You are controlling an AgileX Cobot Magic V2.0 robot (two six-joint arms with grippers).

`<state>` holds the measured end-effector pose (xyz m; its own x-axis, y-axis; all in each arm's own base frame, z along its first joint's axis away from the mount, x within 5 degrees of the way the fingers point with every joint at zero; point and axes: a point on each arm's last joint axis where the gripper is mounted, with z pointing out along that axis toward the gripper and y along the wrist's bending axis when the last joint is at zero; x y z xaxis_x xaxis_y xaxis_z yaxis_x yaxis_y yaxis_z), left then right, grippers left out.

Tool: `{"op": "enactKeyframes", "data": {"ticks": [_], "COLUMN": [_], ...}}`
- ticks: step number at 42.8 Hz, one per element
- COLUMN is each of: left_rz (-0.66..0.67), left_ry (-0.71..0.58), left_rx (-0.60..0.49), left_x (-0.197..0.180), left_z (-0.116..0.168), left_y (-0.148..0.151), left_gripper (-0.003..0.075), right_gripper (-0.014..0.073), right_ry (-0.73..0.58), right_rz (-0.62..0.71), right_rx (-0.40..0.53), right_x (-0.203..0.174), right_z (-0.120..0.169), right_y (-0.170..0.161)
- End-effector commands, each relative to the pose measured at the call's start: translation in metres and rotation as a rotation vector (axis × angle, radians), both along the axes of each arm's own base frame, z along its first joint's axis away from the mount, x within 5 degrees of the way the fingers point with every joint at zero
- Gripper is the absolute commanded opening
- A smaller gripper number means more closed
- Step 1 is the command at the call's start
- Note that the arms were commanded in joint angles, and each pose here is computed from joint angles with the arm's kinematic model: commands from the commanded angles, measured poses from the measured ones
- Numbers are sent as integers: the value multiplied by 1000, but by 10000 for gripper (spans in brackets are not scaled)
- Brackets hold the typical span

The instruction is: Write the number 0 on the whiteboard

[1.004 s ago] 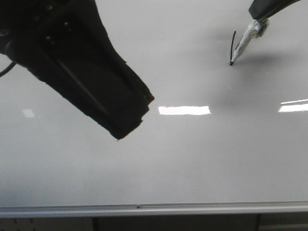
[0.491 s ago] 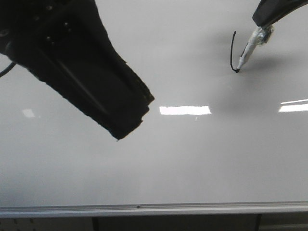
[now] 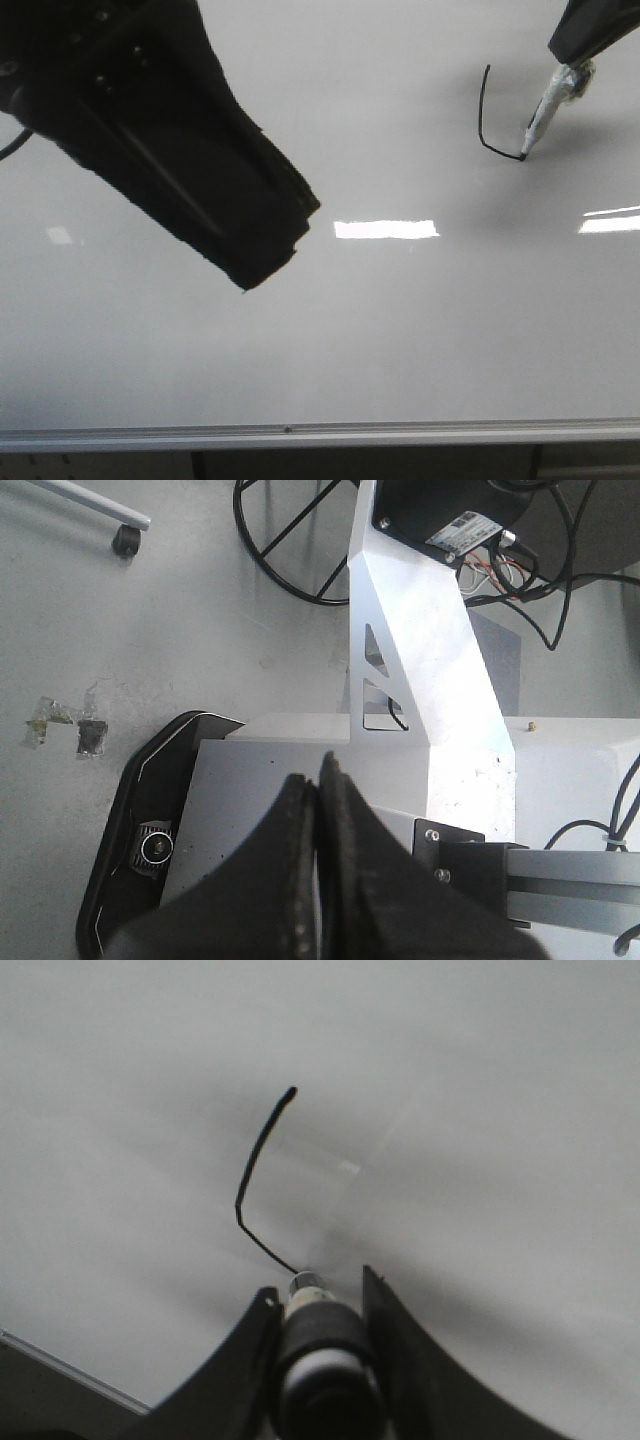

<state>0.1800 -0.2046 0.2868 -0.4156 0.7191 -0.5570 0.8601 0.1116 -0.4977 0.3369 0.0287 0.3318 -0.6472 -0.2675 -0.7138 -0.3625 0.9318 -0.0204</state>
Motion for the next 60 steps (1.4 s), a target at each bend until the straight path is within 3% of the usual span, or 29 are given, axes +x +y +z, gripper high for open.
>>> {"op": "enactKeyframes", "data": {"ticks": [1, 28, 60], "left_rz": [-22, -18, -4], "left_ry": [8, 4, -7], "left_rx": [-83, -84, -86], "left_x": [-9, -8, -6], "left_z": [22, 22, 21], "left_y": [-2, -2, -3], "left_gripper": [-20, -20, -20], "right_gripper": [-66, -66, -66], "right_ry": [-141, -324, -471], "right_rz": [-46, -107, -148], "right_rx": [-11, -12, 81], "right_x": [-1, 0, 5], "right_z": [28, 50, 64], "right_y": [-10, -16, -4]}}
